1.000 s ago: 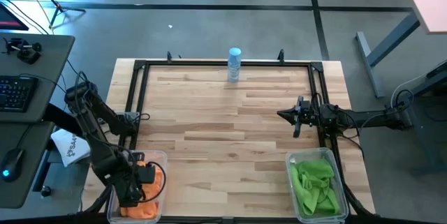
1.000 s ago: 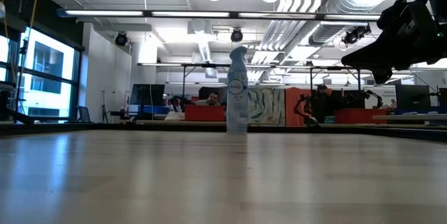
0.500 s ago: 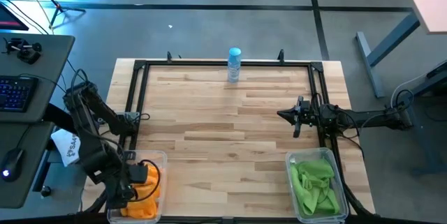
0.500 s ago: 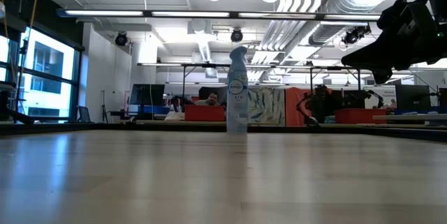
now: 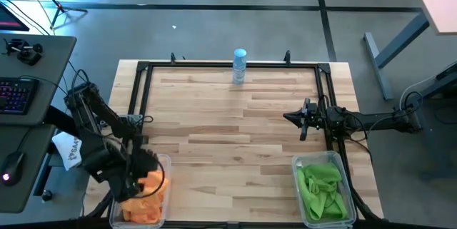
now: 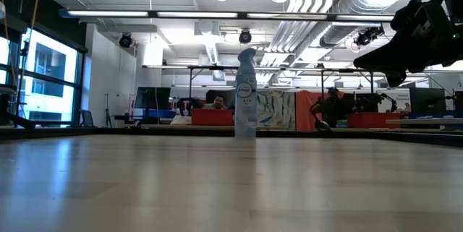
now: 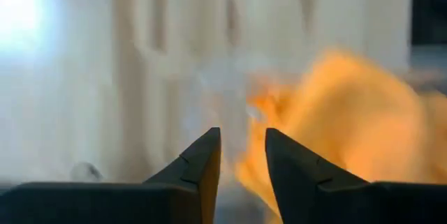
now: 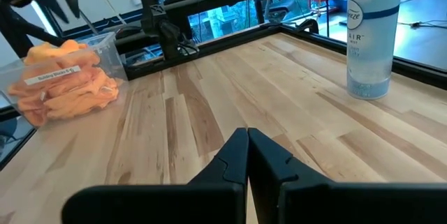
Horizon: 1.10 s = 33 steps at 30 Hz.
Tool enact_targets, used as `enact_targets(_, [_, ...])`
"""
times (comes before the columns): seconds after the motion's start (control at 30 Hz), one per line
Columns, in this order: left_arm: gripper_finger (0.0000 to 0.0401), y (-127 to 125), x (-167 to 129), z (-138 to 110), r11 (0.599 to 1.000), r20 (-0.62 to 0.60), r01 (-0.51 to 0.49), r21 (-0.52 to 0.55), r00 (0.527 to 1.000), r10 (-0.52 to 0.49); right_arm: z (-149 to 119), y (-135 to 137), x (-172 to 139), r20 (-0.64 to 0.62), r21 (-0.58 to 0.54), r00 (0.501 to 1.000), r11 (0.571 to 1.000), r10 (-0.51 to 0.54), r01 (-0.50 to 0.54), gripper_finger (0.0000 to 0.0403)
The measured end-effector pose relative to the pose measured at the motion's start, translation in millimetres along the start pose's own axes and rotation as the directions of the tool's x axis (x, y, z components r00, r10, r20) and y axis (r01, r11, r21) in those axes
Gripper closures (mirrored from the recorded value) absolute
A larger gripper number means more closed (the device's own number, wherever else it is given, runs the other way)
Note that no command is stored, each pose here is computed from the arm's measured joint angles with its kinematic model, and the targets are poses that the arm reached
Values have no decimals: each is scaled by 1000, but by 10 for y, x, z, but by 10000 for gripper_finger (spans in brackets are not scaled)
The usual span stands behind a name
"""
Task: Sort microfiber towel by color & place in baskets
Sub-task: Return to Home Position
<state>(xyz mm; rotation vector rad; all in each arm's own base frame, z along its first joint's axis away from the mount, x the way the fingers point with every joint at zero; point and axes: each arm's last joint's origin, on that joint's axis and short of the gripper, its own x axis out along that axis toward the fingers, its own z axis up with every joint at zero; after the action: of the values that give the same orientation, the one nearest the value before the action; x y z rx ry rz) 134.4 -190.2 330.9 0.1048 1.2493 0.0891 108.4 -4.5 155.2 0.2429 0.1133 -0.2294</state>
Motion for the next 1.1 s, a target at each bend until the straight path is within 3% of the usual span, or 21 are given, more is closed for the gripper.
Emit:
enact_targets(0.27, [389, 514, -146, 295, 994, 298, -103, -39, 948, 110, 0, 0, 0, 0, 9, 1000, 1000, 0, 0, 403])
enact_targets(0.47, [400, 850, -69, 363, 995, 466, -98, 2, 881, 86, 0, 0, 0, 0, -18, 1000, 1000, 1, -1, 403])
enact_targets(0.87, [401, 1113, 488, 146, 991, 574, 90, -102, 819, -15, 18, 20, -1, 9, -109, 998, 993, 55, -54, 403])
enact_targets(1.1, [401, 1129, 582, 180, 984, 603, 116, -132, 798, -13, 97, 29, -38, 99, -110, 993, 992, 68, -57, 403])
